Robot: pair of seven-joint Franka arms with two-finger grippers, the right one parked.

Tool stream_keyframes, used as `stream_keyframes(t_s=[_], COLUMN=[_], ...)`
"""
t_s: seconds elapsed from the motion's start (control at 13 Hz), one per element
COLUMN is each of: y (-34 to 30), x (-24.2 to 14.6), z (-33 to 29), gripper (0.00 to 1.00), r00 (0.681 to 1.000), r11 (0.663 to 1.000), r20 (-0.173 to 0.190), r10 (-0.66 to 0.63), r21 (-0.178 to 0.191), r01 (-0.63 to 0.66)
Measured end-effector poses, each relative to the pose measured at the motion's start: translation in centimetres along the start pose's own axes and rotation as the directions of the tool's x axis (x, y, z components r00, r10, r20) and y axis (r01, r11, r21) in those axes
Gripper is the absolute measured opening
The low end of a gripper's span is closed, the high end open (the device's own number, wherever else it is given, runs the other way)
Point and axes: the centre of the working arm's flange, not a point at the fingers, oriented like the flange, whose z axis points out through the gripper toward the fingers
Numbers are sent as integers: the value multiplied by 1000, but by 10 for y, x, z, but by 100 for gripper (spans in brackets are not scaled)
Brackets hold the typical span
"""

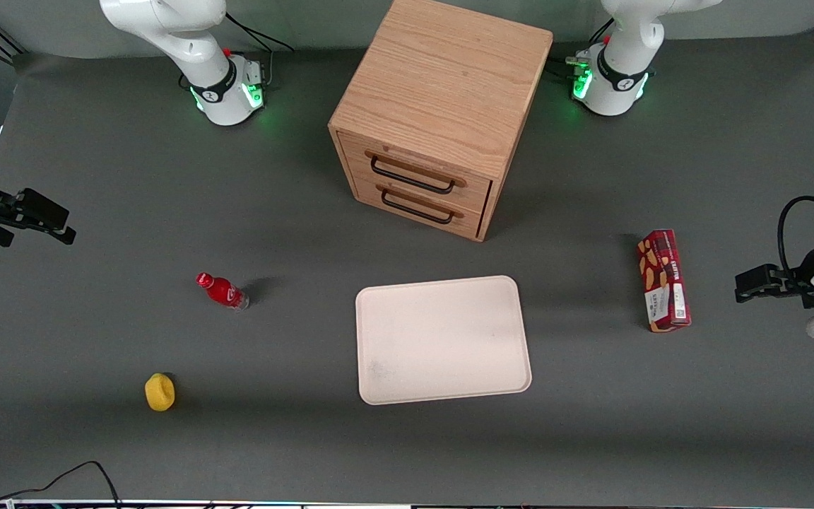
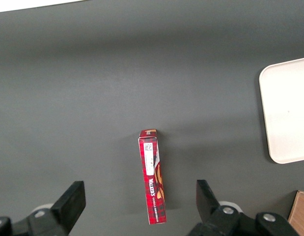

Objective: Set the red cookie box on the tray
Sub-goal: 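Move the left gripper down over the upright red cookie box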

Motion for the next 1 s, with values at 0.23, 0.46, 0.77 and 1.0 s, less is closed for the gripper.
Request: stream_keyframes(t_s=[0.23,0.46,0.77,1.0], y=[2,2,1,-4], x=[0,-1,-5,-13], z=[0,7,48,101], gripper=[100,100,100,100], r00=[1000,1000,996,996], r11=[1000,1000,1000,1000], r20=[1,21,94,87], r10=[6,7,6,-9], r21=[0,-5,-12,-8], r01=[-6,-7,-5,10])
